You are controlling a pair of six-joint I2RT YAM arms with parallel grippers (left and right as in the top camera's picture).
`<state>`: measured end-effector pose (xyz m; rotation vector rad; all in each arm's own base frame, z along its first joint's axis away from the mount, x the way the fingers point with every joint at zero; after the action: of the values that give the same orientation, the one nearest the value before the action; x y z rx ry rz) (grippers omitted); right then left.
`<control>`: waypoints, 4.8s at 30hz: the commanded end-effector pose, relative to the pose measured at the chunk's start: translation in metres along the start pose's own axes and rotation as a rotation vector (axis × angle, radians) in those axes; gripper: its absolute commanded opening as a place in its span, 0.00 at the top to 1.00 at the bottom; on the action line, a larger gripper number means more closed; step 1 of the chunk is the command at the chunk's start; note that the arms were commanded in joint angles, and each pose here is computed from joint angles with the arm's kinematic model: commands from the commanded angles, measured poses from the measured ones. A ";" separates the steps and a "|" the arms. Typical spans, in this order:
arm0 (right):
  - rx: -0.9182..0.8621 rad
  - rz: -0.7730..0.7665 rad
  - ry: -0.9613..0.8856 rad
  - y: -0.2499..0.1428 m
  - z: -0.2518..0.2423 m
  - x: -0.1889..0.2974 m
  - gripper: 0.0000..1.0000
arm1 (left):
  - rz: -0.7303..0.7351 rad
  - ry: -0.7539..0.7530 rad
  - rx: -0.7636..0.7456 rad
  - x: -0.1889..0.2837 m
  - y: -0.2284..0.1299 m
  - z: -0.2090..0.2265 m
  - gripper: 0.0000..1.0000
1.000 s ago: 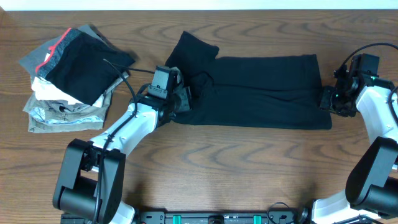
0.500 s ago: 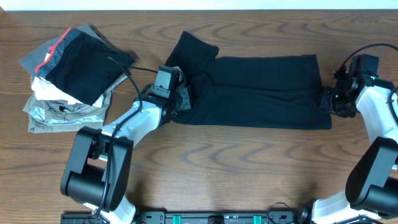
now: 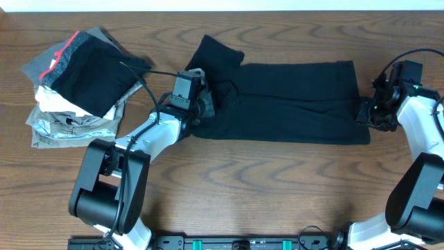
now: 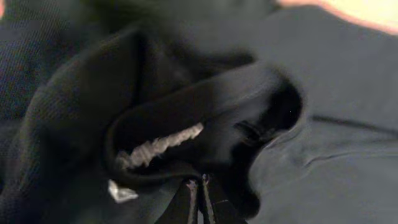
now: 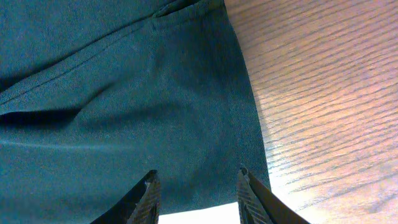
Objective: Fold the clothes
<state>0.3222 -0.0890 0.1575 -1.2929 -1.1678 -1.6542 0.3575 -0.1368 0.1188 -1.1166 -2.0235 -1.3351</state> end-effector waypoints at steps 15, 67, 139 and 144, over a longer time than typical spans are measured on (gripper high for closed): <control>0.006 0.006 0.001 -0.002 0.002 0.001 0.62 | -0.132 -0.031 0.082 0.027 0.055 0.006 0.45; -0.011 0.313 -0.014 -0.025 -0.007 -0.091 0.86 | 0.491 0.343 0.055 0.033 -0.046 0.056 0.45; 0.005 -0.198 0.169 -0.025 -0.005 0.104 0.51 | 0.330 0.063 -0.110 -0.045 0.074 0.068 0.31; 0.005 -0.199 0.169 -0.025 -0.005 0.103 0.52 | 0.337 0.020 -0.107 -0.046 0.073 0.064 0.59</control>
<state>0.2735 -0.0855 0.2489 -1.0582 -1.2148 -1.8607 0.4460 -0.0787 0.1013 -1.3622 -1.6680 -1.2928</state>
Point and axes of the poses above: each gripper's point midway between its finger pads, its own x axis back along the fingers, its own z axis along the line the jaws close on, y = z × x, the point moved 10 cm from there along x, back along the fingers
